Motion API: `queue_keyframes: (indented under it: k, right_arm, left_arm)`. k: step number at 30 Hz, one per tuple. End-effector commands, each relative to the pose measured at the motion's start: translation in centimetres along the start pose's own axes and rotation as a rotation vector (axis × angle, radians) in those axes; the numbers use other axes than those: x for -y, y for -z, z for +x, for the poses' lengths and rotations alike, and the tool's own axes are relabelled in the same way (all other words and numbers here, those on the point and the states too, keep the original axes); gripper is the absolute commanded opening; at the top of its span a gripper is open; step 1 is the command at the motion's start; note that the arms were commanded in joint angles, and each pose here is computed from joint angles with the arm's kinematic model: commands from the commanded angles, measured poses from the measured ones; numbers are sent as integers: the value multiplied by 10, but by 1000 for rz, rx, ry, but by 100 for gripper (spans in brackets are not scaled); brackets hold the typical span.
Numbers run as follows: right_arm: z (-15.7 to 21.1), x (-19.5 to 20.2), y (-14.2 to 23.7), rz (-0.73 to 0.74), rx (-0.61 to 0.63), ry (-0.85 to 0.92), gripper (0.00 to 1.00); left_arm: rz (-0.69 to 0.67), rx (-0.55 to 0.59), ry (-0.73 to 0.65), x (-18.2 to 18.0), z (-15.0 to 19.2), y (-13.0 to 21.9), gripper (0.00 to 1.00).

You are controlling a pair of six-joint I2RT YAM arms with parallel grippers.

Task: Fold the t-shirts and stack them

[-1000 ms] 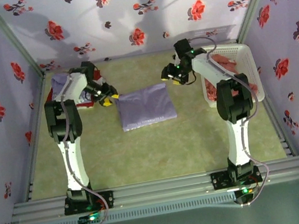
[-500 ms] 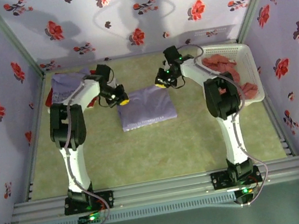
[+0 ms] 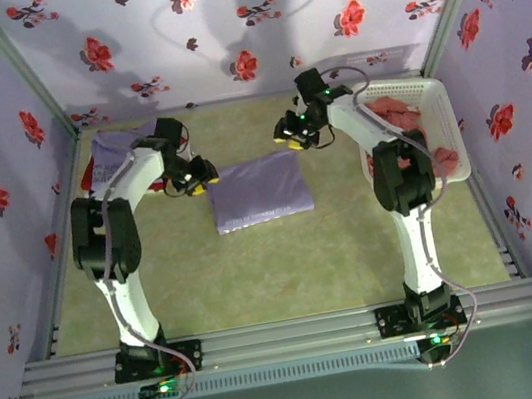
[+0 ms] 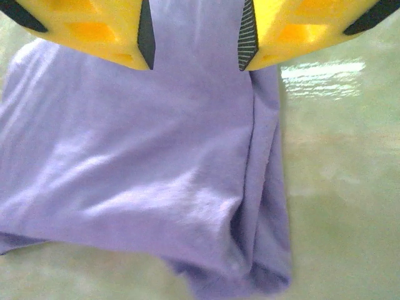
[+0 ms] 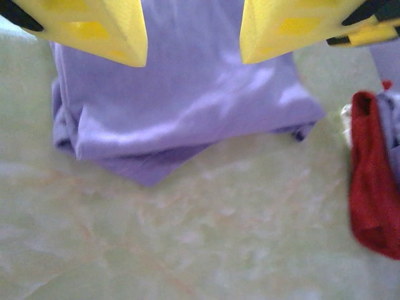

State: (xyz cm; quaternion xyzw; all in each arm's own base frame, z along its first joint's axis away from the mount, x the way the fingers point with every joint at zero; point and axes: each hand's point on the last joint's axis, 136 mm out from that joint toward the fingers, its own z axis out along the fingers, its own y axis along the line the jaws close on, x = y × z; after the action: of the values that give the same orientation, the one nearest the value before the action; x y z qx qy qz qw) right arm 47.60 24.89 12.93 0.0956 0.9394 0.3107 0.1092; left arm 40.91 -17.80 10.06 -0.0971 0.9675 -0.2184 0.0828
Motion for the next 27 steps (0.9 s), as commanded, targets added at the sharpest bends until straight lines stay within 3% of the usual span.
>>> queue_keyframes:
  k: [1, 4, 10, 16, 27]
  right_arm:
    - [17, -9, 34, 4, 15, 29, 47]
    - [28, -6, 39, -2, -1, 23, 48]
    - [47, 3, 42, -7, -22, 8, 48]
    - [63, 16, 46, 15, -35, 6, 48]
    - [70, 21, 45, 17, -47, 1, 48]
  left_arm:
    - [-123, -9, -50, -17, 8, 22, 46]
    - [-170, -23, -45, -31, 14, 11, 57]
    - [-196, -46, -59, -37, 19, -23, 61]
    - [-125, -84, -76, -17, 30, -48, 63]
    - [-307, -93, -137, -36, 31, -62, 64]
